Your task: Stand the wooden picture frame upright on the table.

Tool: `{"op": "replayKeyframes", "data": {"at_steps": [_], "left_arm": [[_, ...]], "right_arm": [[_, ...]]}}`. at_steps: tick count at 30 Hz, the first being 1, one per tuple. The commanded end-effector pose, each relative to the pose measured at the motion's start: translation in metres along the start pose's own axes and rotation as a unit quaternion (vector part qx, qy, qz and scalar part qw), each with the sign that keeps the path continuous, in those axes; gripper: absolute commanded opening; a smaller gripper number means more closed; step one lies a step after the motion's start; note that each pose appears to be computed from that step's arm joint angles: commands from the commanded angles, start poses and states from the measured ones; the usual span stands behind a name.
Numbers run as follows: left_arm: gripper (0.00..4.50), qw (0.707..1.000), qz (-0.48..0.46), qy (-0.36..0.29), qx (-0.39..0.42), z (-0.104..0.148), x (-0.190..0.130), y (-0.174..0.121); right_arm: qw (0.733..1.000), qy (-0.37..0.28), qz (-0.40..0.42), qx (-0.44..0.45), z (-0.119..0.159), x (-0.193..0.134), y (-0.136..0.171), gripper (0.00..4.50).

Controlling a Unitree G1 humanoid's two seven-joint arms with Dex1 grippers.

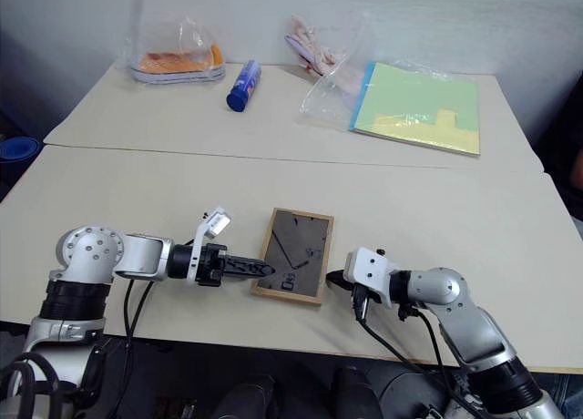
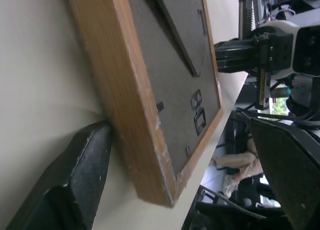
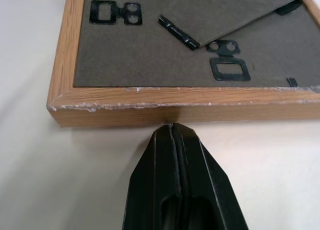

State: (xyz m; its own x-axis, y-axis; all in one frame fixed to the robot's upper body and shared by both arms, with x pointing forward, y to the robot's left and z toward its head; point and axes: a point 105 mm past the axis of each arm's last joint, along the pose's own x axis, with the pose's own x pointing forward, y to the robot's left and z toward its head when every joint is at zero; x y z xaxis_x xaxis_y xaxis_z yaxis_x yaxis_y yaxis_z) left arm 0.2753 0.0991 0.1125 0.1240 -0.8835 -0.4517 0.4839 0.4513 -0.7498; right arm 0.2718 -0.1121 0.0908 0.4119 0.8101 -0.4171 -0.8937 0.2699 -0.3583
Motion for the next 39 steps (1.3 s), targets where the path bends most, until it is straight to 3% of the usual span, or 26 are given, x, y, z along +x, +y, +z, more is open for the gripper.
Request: {"op": "replayKeyframes", "data": {"at_steps": [1,4,10,13,19,24,31,39], "left_arm": [[4.48,0.998,-0.001,0.048,-0.037,-0.02,0.016,0.005],[3.87,0.998,-0.005,0.034,-0.049,-0.016,0.017,0.005],[1.96,0.998,0.003,-0.019,-0.056,-0.005,0.014,0.008],[1.32,0.996,-0.016,-0.084,-0.039,0.006,0.008,0.002],[1.3,0.986,-0.006,-0.153,0.069,0.017,0.0,-0.003],[1.3,0.977,-0.01,-0.168,0.127,0.021,-0.001,-0.006],[1.3,0.974,-0.019,-0.168,0.153,0.021,0.002,-0.011],[1.3,0.973,-0.025,-0.19,0.128,0.03,-0.006,-0.01]], "right_arm": [[1.0,-0.021,-0.001,-0.023,0.016,0.004,0.001,0.0],[1.0,-0.022,-0.004,-0.022,0.017,0.006,0.0,0.0],[0.999,-0.044,-0.021,0.012,0.016,-0.008,-0.008,0.0],[0.995,-0.088,-0.017,0.034,0.026,-0.027,-0.019,0.62],[0.976,-0.18,0.02,0.124,0.065,-0.041,-0.038,2.64],[0.967,-0.189,0.029,0.171,0.081,-0.022,-0.046,4.4],[0.967,-0.176,0.055,0.174,0.084,0.002,-0.04,4.47],[0.956,-0.225,0.122,0.143,0.109,-0.012,-0.021,4.47]]}}
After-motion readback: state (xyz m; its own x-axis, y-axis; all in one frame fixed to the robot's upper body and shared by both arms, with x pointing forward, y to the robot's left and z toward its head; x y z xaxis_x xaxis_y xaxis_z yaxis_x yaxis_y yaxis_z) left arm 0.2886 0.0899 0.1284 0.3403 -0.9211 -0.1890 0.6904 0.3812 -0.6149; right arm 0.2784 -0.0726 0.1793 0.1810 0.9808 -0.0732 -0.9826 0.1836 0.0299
